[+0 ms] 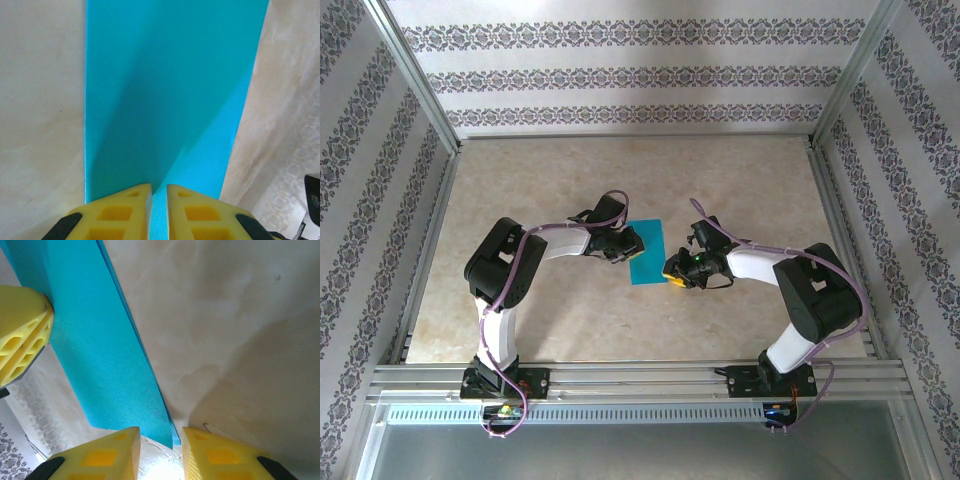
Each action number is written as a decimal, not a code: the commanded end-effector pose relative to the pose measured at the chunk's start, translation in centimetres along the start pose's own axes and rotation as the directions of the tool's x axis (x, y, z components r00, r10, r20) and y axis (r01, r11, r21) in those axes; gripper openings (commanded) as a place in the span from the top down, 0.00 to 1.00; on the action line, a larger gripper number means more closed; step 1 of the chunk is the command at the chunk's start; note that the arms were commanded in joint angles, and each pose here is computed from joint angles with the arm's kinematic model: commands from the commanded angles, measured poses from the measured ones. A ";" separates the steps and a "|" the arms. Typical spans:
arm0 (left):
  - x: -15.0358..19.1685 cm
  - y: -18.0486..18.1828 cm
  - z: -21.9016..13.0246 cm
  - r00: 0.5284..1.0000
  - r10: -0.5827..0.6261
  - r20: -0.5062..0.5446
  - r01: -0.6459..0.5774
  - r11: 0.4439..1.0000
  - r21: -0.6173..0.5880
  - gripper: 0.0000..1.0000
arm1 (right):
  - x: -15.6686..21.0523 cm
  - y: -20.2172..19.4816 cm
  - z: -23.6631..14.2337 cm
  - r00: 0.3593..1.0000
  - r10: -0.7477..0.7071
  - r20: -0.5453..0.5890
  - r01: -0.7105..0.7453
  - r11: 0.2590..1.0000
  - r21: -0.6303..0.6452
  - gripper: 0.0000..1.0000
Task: Fold a paper plane with a square sheet of paper (pick it up from the middle)
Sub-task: Fold the triangle a second time at the center of the table.
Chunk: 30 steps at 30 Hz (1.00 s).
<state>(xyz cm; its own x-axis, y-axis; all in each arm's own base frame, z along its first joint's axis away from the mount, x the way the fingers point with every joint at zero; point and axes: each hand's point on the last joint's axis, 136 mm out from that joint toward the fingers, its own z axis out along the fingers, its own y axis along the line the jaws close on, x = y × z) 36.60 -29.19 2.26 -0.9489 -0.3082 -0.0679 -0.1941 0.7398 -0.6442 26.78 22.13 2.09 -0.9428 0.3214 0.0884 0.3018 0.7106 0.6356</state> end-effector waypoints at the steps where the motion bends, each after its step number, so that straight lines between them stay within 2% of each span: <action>1: 1.5 2.0 1.0 0.999 -0.001 -0.046 -0.001 0.999 -0.052 0.83 | 0.2 0.2 0.4 1.000 -0.023 -0.017 0.024 1.000 0.017 0.71; 10: 1.5 2.1 1.0 0.999 -0.004 -0.049 0.001 0.998 -0.055 0.83 | 0.6 1.0 0.9 0.998 -0.039 -0.048 0.039 0.999 -0.005 0.78; 23: 1.4 1.8 0.8 0.999 0.000 -0.047 -0.002 0.999 -0.049 0.83 | -0.8 1.3 1.0 1.000 -0.011 -0.001 0.011 1.000 -0.020 0.80; 27: 1.3 1.3 0.6 0.999 0.011 -0.045 -0.012 0.999 -0.036 0.83 | -0.7 1.0 1.2 1.000 0.006 -0.011 -0.006 1.000 -0.018 0.86; 30: 0.9 -1.0 -0.4 0.996 0.081 -0.028 -0.080 0.996 0.037 0.81 | -0.5 0.6 0.9 1.000 0.016 -0.010 -0.016 1.000 -0.006 0.92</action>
<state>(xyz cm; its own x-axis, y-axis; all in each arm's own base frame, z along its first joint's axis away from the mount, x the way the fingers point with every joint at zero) 36.54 -29.30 2.32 -0.9530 -0.2942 -0.0729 -0.1791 0.7406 -0.6477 27.28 23.20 1.66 -0.9449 0.3109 0.1029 0.3018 0.7048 0.6420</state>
